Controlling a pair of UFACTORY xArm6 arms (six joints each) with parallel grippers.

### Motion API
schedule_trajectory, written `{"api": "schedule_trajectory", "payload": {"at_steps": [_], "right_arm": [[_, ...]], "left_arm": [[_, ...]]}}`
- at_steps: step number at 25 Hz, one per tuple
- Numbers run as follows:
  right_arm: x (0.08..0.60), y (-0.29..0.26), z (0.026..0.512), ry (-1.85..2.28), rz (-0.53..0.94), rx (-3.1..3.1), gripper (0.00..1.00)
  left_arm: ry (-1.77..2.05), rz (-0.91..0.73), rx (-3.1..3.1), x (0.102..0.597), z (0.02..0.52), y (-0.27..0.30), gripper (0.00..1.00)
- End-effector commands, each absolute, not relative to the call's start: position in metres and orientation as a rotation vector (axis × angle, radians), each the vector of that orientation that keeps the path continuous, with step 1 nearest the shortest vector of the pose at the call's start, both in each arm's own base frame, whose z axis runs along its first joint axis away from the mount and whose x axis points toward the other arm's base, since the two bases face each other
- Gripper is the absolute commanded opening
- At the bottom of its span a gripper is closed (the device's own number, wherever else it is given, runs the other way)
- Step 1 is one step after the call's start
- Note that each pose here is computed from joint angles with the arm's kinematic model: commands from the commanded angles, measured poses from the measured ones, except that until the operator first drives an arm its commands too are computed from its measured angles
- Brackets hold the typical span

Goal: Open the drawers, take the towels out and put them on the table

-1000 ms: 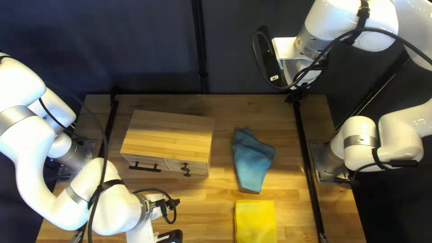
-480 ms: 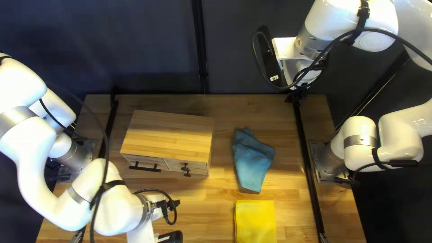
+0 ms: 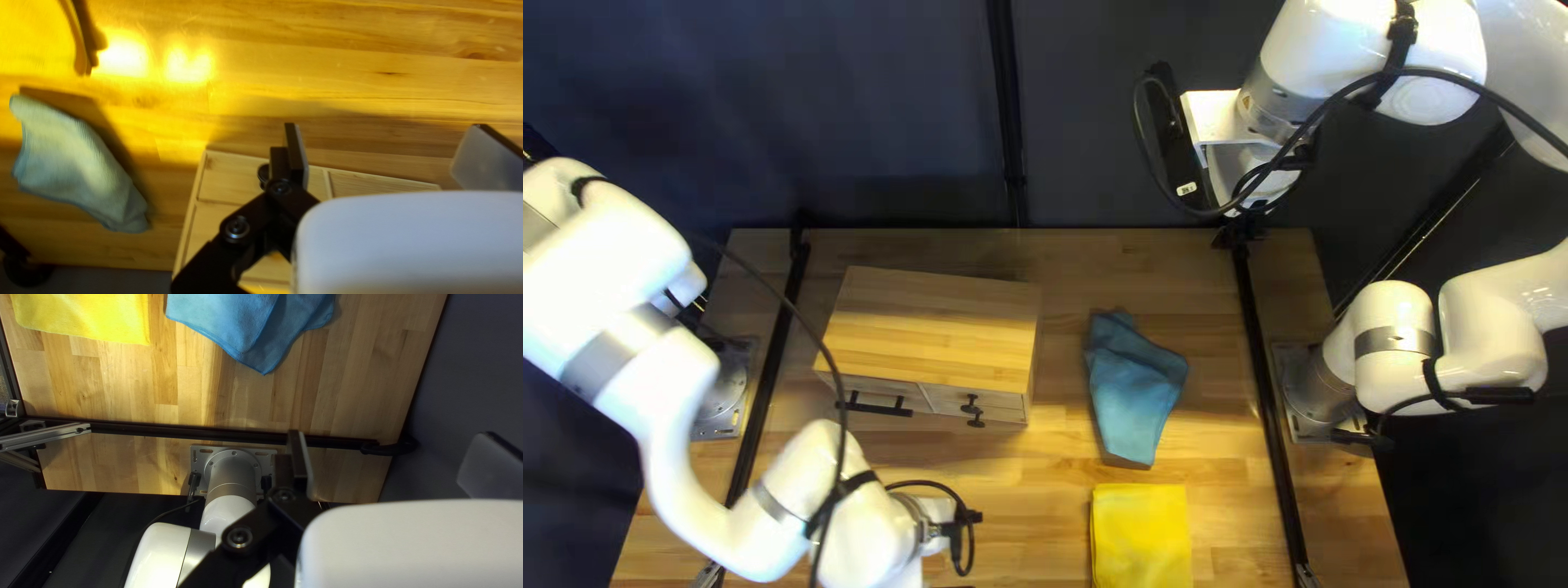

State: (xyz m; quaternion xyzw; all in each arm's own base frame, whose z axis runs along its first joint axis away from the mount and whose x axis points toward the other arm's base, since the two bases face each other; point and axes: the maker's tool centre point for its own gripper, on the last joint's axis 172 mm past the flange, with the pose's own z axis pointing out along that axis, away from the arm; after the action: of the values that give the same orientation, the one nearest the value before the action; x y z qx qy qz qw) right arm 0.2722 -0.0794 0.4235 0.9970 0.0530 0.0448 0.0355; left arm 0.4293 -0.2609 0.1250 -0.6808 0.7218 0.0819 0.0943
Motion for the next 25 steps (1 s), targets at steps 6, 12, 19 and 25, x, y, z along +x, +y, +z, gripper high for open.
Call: {"api": "schedule_trajectory", "payload": {"at_steps": [6, 12, 19, 25], "right_arm": [[0.272, -0.079, 0.423, 0.163, 0.138, 3.063, 1.0], [0.272, -0.079, 0.423, 0.163, 0.138, 3.063, 1.0], [0.272, -0.079, 0.423, 0.163, 0.138, 3.063, 1.0], [0.272, -0.079, 0.423, 0.163, 0.138, 3.063, 1.0]], "left_arm": [[2.218, 0.28, -1.909, 0.448, 0.095, -0.238, 1.0], [2.218, 0.28, -1.909, 0.448, 0.095, -0.238, 1.0], [2.218, 0.28, -1.909, 0.448, 0.095, -0.238, 1.0], [2.219, 0.31, -1.894, 0.449, 0.08, -0.221, 1.0]]}}
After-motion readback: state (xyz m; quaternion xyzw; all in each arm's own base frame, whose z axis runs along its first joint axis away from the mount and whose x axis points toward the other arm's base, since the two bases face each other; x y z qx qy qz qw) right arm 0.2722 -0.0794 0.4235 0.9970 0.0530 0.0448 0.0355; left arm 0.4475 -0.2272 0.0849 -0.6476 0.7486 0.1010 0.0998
